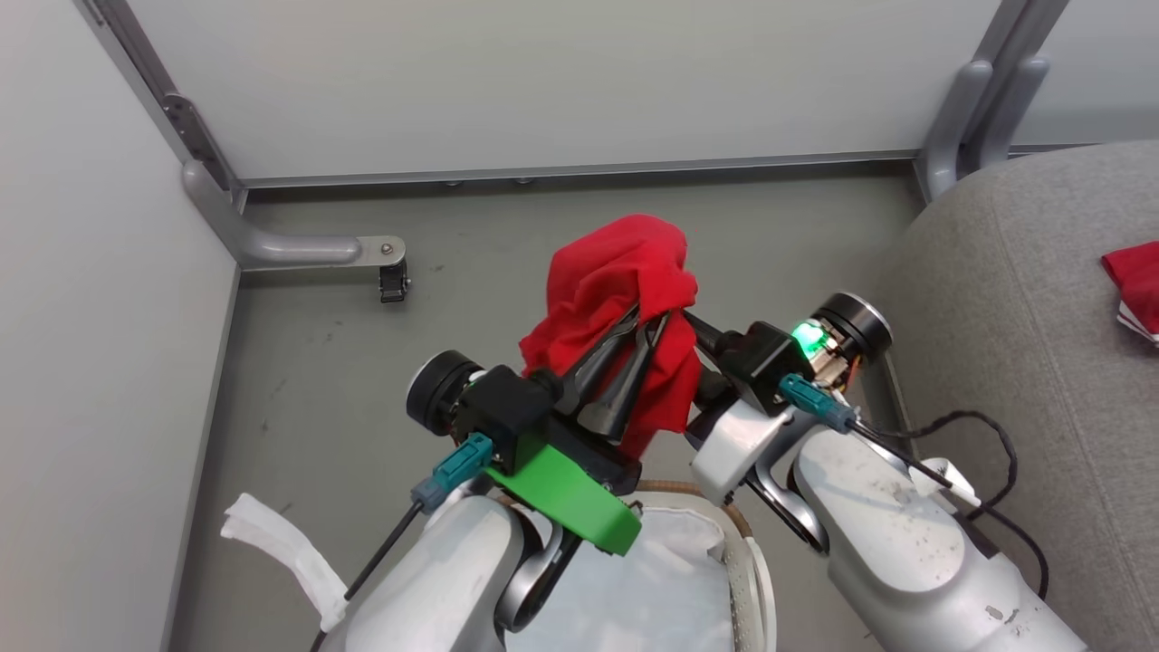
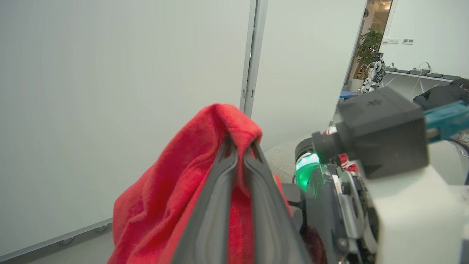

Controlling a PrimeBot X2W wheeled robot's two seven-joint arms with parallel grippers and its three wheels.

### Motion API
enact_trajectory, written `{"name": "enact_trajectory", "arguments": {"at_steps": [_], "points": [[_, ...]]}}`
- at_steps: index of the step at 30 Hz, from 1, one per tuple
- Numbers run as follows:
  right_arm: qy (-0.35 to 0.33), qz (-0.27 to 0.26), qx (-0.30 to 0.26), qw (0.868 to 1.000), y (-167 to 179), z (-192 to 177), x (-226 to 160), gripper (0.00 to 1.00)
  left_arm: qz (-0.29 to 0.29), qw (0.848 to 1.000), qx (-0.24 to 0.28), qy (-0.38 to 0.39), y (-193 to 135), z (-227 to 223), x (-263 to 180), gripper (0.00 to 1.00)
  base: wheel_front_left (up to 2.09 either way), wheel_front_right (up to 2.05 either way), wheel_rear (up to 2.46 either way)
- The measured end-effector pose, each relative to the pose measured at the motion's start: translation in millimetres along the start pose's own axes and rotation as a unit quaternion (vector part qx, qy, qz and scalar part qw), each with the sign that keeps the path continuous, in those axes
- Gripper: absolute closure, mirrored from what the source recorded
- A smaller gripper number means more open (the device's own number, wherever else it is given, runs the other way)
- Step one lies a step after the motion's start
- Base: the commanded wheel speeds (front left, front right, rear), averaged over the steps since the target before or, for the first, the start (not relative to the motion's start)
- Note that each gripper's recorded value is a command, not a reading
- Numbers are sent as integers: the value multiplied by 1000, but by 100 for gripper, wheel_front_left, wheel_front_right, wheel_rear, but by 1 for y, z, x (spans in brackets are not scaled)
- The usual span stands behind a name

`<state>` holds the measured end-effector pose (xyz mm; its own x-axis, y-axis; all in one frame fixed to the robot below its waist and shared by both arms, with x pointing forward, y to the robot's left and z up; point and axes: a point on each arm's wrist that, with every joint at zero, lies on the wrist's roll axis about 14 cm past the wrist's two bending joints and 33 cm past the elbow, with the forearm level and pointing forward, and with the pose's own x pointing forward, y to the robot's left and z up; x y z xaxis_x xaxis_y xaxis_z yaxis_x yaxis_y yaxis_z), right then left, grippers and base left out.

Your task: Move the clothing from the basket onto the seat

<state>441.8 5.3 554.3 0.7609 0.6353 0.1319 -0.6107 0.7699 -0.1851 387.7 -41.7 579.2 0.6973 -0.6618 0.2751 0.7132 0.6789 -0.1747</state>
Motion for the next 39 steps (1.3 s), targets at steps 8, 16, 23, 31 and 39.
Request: {"name": "enact_trajectory", "arguments": {"at_steps": [8,16,23,31,39], "points": [[12,-83,27,996,-38,-10,-41,100,-8,1000,0,21,-5,-18,5,0,0,0,0],[22,-200,32,979,-88,-13,-107,100,-64,997,-18,41,-37,-42,27,0,0,0,0],[38,-309,26,950,-124,-14,-180,100,-133,988,-42,63,-78,-66,45,0,0,0,0],[67,-422,-16,904,-166,-7,-267,100,-216,970,-73,86,-129,-90,57,0,0,0,0],[77,-421,-165,889,-242,51,-274,100,-214,965,-88,121,-112,-126,57,0,0,0,0]]}}
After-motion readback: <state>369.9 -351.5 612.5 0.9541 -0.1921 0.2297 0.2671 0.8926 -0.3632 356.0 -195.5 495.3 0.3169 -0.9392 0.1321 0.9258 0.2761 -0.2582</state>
